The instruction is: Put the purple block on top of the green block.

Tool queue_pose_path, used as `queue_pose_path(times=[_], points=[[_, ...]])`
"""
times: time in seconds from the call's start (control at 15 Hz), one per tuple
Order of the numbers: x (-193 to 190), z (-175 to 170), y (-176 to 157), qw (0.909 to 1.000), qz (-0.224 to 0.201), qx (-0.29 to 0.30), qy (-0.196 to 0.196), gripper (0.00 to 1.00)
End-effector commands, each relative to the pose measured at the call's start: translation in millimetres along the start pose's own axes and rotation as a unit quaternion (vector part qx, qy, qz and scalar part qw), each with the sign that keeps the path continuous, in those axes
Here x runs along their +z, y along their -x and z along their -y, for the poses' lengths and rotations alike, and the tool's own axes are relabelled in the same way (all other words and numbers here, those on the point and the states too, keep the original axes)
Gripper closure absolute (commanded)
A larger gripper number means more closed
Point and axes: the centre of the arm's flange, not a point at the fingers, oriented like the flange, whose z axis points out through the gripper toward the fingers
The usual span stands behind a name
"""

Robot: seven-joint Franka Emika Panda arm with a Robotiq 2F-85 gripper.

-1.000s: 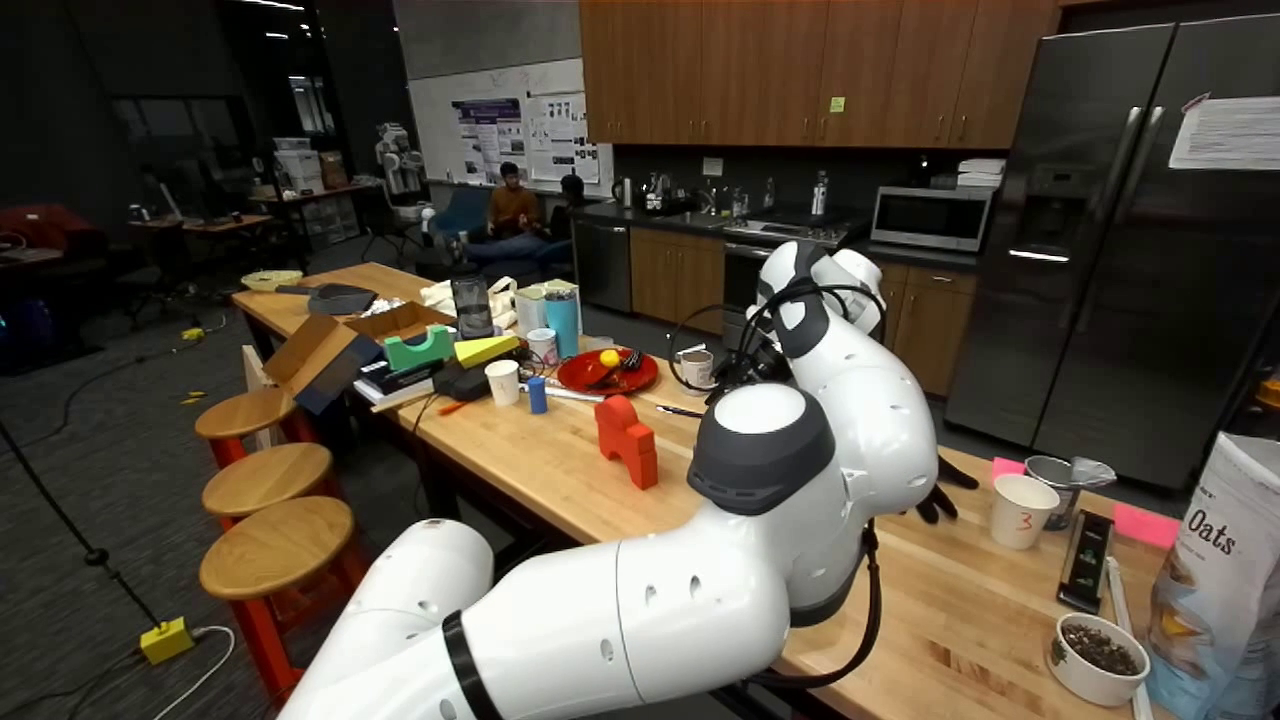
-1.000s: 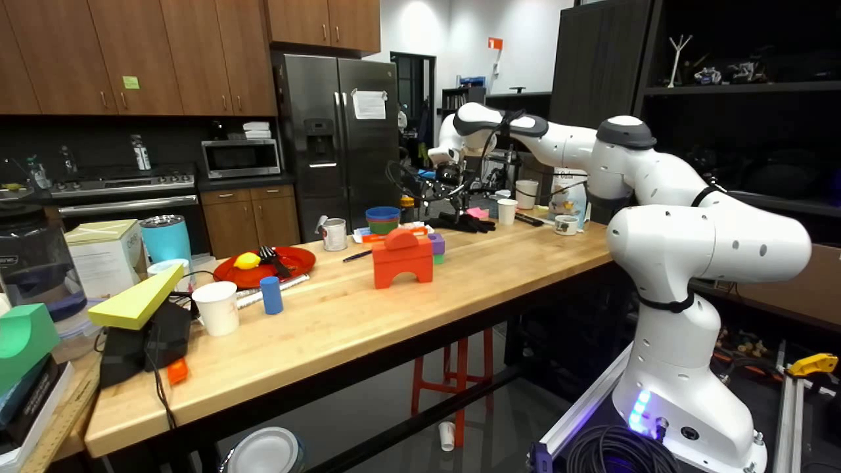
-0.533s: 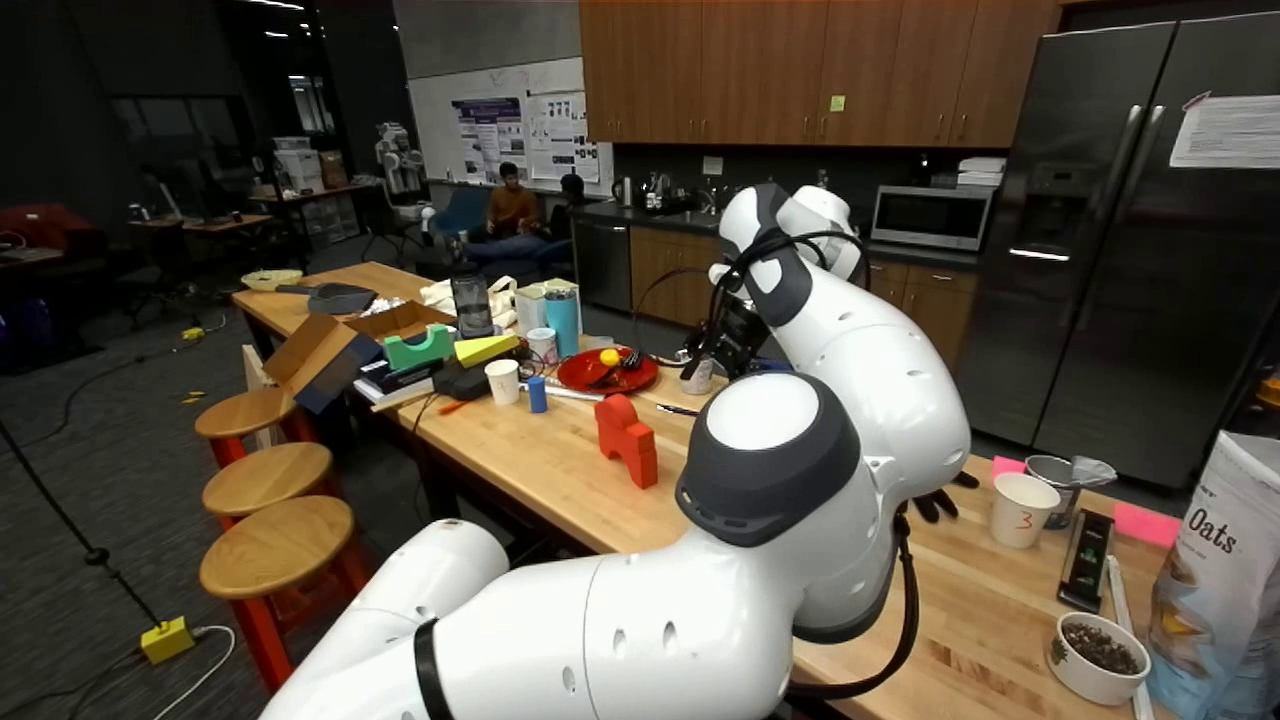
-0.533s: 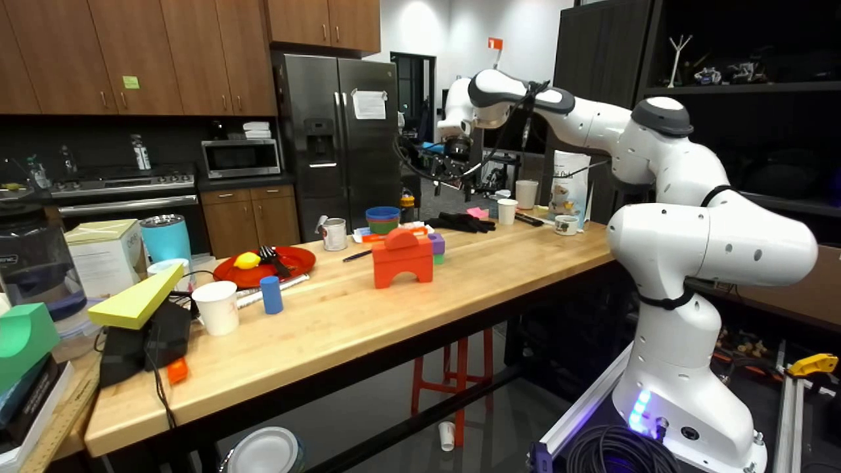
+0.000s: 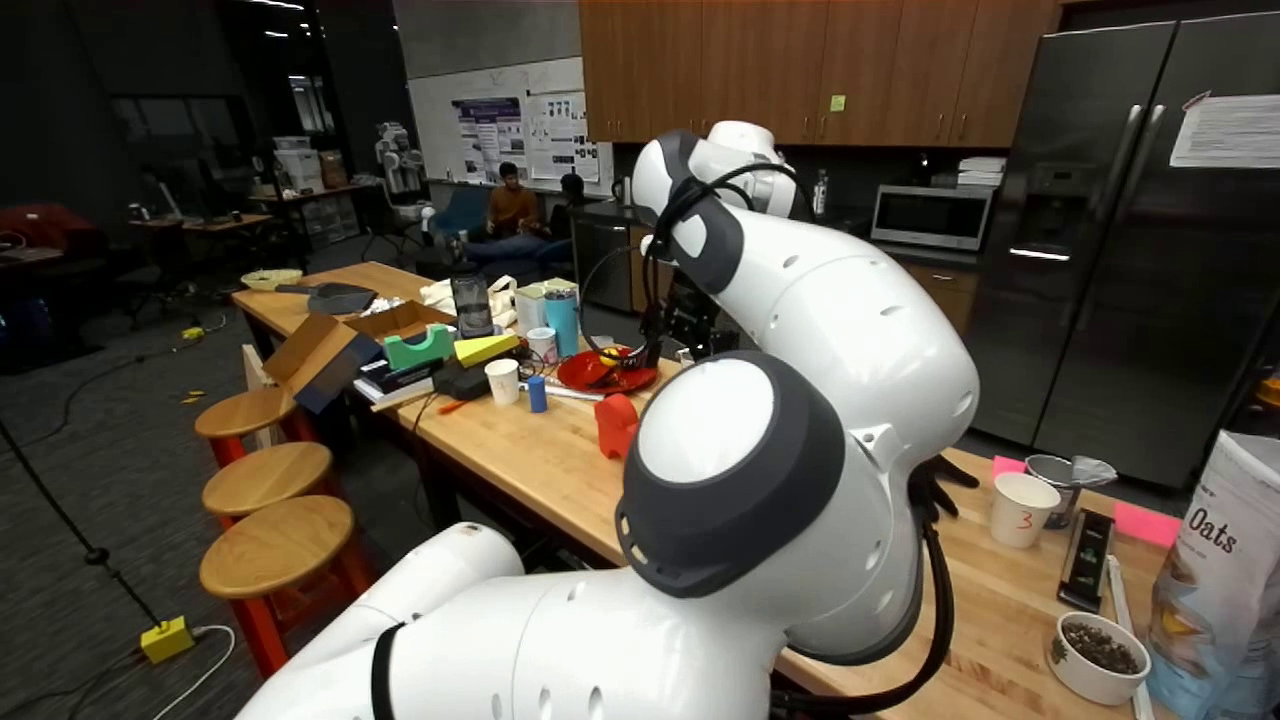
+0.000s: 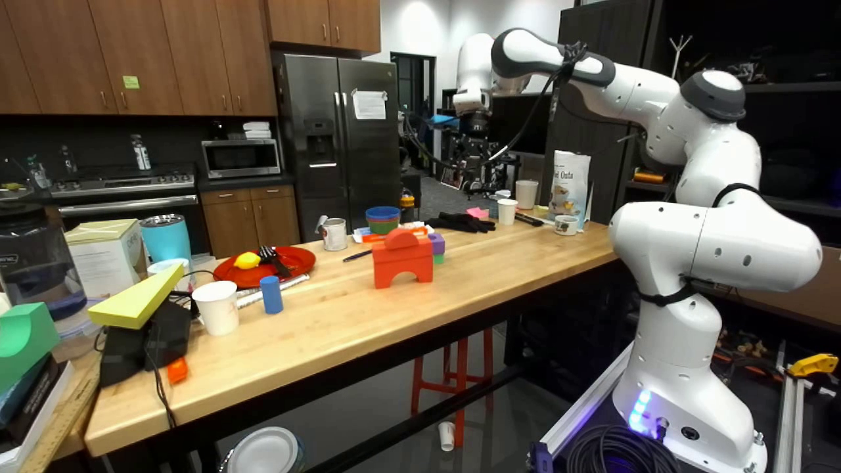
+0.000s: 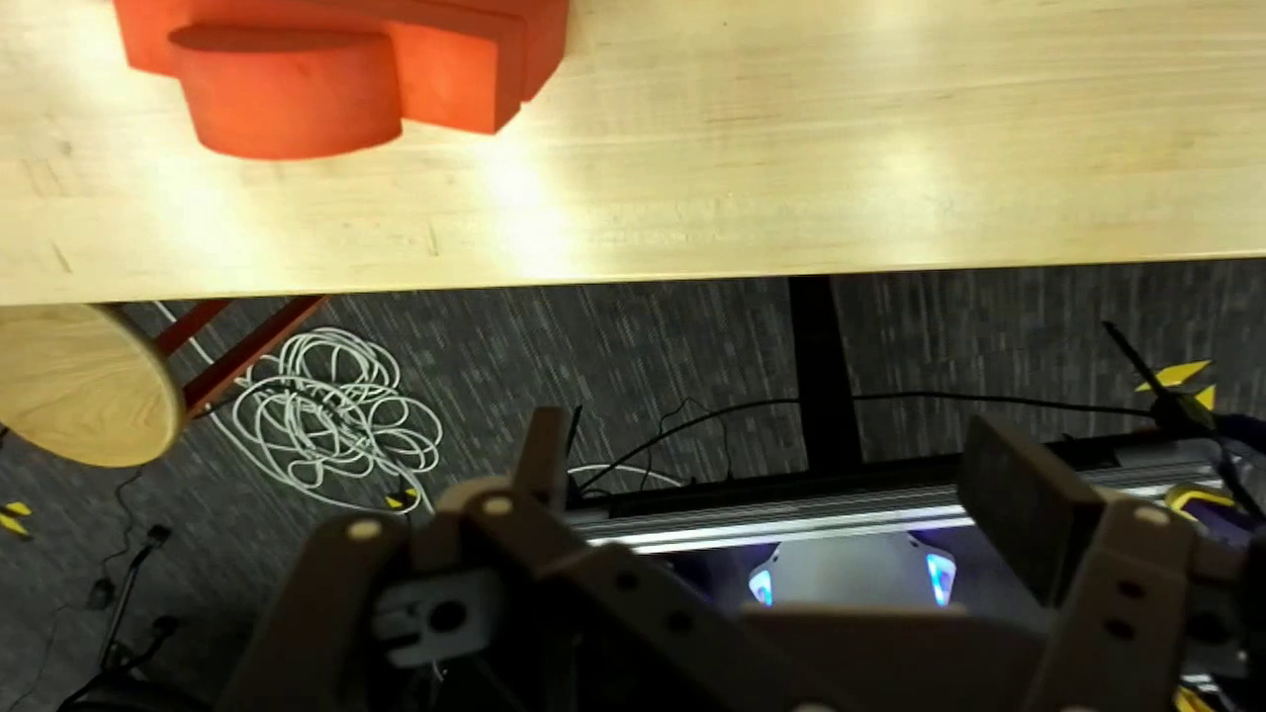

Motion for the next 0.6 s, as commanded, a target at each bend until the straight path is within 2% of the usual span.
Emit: queue_pose_path(times=[0.0,0.33,0.53], points=[[-32,-20,-45,0.9961,0.066,-0.005,-0.059,0.00],[-77,-71,-84,0.9841,0.132,-0.032,-0.114,0.00],[-93,-100,-97,0.9751,0.157,-0.054,-0.147,0.00]])
